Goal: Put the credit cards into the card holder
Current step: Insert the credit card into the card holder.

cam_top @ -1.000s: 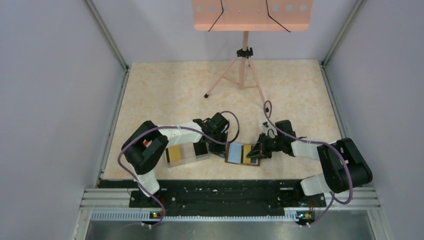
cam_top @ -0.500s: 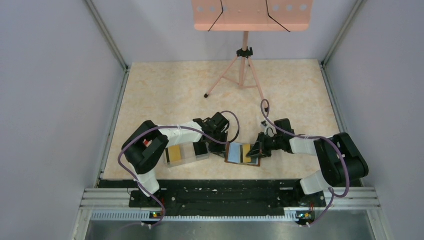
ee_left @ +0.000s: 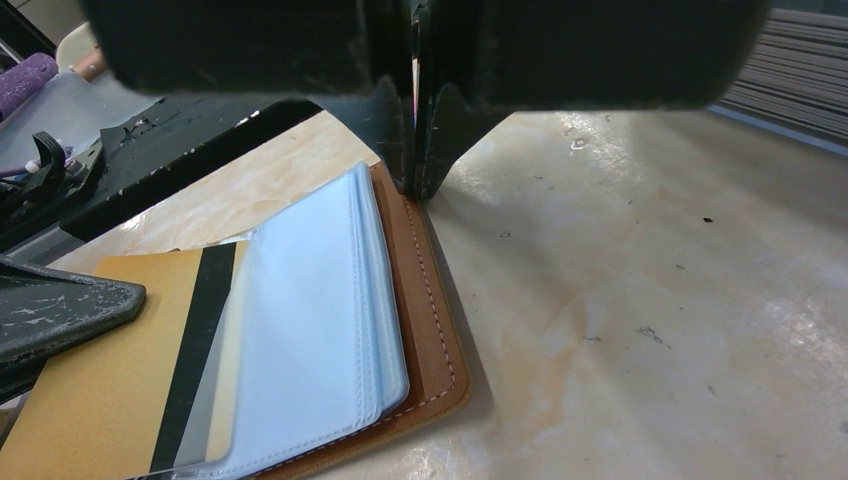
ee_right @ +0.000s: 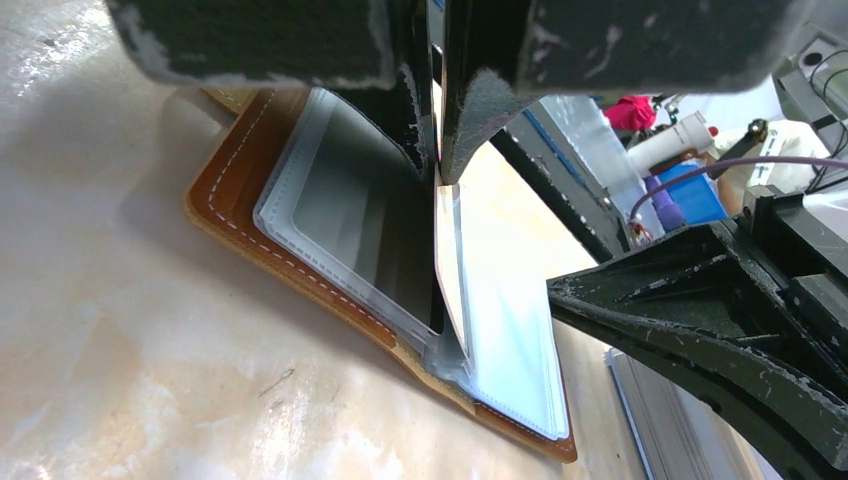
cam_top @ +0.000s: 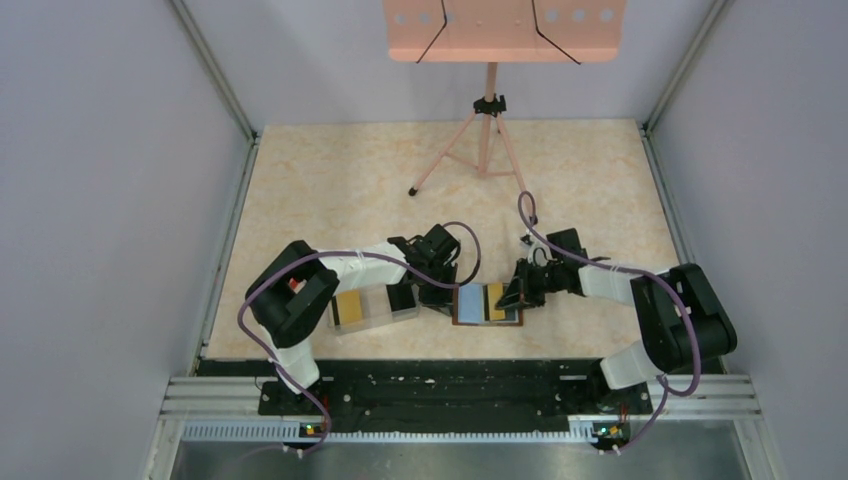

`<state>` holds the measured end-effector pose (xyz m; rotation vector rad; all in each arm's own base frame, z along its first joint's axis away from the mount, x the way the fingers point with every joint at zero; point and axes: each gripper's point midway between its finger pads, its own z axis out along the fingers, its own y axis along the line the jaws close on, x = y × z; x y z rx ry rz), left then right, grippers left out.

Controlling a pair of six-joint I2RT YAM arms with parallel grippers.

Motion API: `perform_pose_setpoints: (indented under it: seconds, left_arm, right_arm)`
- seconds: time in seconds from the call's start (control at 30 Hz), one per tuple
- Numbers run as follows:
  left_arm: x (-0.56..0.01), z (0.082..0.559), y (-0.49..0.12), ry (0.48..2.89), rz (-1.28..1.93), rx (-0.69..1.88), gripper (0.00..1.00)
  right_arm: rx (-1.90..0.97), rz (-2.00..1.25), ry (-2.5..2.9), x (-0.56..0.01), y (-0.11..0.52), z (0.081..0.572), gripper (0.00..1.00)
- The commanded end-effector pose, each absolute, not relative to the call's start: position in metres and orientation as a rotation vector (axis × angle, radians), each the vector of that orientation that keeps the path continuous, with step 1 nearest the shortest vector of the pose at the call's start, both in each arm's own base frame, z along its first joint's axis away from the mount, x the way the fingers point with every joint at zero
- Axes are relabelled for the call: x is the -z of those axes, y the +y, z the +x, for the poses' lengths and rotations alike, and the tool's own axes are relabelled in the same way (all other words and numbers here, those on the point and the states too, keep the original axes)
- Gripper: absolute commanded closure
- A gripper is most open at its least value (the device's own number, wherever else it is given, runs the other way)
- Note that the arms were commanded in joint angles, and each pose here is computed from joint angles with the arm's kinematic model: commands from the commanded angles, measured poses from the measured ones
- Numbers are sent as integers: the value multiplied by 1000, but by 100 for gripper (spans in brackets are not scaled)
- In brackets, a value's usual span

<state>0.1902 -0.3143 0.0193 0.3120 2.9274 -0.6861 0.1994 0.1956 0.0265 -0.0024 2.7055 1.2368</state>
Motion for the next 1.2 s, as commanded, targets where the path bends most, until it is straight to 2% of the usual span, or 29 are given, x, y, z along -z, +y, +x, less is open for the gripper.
perform_pose_setpoints:
  seconds: [0.0,0.4,0.87,1.03,1.17]
  left_arm:
    - [-10,189,-313,2935,354,643,100]
    - [-10,188,-313,2938,363,644,100]
    - [-11,187,-318,2938,363,665,100]
    - [-13,187,-322,2931,354,689,100]
    - [-12,186,-323,2932,349,701,100]
  right_arm:
    - [-1127,-8,2706,-18,185,214,100]
    - [-1067,-15,2711,-18,176,223,100]
    - [-1184,35,2653,-19,187,221,100]
    - [-1318,142,2574,-28,198,218,100]
    - [-1302,174,2570,-27,196,215,100]
